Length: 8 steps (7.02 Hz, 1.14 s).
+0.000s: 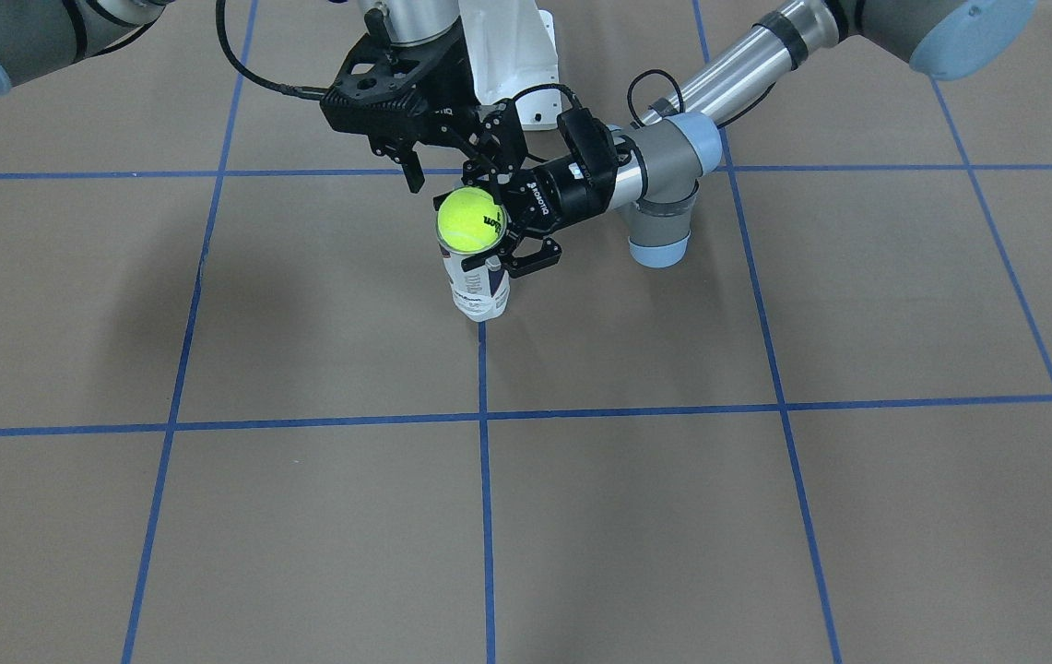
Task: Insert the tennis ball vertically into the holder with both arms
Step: 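Lower the ball into the can's opening with the right gripper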
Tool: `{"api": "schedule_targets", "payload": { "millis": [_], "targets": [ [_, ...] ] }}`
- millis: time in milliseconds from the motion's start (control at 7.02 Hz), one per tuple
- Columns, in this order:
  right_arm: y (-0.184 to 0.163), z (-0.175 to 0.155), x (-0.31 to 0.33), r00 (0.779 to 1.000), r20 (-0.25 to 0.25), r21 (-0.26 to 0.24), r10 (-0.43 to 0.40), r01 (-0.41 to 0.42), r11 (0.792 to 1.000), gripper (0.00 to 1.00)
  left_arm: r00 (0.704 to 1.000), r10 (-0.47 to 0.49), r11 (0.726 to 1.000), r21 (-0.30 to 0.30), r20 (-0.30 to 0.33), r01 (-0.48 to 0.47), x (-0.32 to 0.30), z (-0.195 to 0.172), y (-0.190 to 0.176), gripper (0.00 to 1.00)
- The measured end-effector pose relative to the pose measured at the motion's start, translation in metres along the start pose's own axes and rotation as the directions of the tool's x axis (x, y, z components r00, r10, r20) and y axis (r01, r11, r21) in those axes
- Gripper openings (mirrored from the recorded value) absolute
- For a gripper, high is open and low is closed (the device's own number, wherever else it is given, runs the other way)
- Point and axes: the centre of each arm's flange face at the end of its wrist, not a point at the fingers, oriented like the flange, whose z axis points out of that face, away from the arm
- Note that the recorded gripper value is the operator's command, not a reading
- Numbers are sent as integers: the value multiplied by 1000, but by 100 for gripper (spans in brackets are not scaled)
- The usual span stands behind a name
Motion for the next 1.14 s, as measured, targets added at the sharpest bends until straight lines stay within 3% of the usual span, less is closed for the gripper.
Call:
{"api": "schedule_targets", "payload": {
  "millis": [1139],
  "targets": [
    [-34,-18,18,998,10,14,-60,60,998,99,1000,7,999,37,-18,-6,-2,-9,3,74]
  ]
}}
